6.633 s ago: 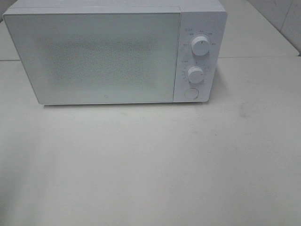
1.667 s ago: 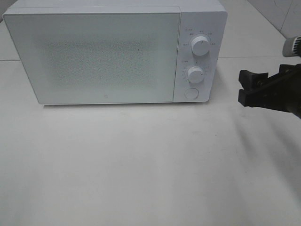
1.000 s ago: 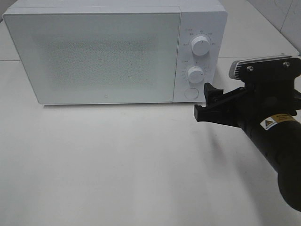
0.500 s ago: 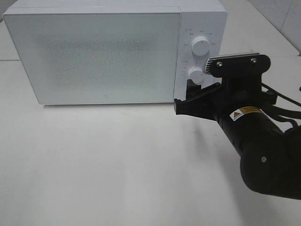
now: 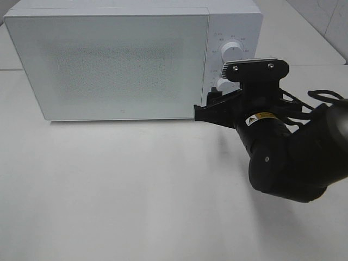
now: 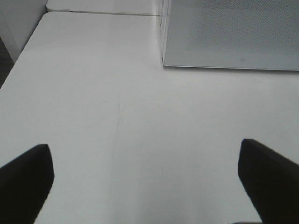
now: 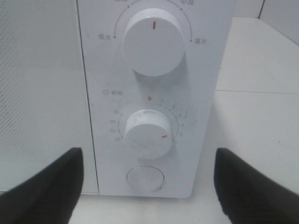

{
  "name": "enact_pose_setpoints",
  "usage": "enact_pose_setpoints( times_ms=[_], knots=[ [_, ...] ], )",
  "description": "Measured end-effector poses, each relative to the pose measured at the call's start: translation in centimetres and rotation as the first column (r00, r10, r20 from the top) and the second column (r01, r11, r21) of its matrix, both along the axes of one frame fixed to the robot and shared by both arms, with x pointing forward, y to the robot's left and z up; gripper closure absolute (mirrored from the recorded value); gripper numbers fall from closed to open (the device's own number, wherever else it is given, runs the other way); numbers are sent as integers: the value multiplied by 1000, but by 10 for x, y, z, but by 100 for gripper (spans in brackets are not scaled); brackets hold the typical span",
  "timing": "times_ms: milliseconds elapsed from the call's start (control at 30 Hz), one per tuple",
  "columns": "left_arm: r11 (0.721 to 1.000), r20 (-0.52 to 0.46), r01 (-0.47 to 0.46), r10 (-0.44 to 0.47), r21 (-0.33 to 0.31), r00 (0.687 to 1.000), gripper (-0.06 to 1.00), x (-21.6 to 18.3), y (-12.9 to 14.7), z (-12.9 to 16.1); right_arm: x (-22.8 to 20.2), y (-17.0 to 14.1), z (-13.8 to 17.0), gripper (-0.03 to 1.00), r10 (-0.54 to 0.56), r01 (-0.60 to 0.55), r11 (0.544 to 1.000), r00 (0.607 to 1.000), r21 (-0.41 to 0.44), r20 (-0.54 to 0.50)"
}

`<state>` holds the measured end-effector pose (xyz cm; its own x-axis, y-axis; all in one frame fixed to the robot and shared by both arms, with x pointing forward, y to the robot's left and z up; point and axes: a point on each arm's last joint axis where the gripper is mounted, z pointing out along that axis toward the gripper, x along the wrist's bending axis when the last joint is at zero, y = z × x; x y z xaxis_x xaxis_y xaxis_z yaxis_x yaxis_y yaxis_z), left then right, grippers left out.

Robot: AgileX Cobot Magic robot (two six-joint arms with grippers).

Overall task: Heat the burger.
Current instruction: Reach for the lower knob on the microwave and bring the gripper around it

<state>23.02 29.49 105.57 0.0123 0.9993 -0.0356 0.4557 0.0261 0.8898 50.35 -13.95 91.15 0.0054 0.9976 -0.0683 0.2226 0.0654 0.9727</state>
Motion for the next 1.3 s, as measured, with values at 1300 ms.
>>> enact_pose_setpoints(
  times_ms=[1300],
  knots=[
    [1000, 0, 0, 0, 1, 1000, -5, 0, 0, 0, 57, 10, -25, 26, -55, 55, 998, 998, 17, -12]
  ],
)
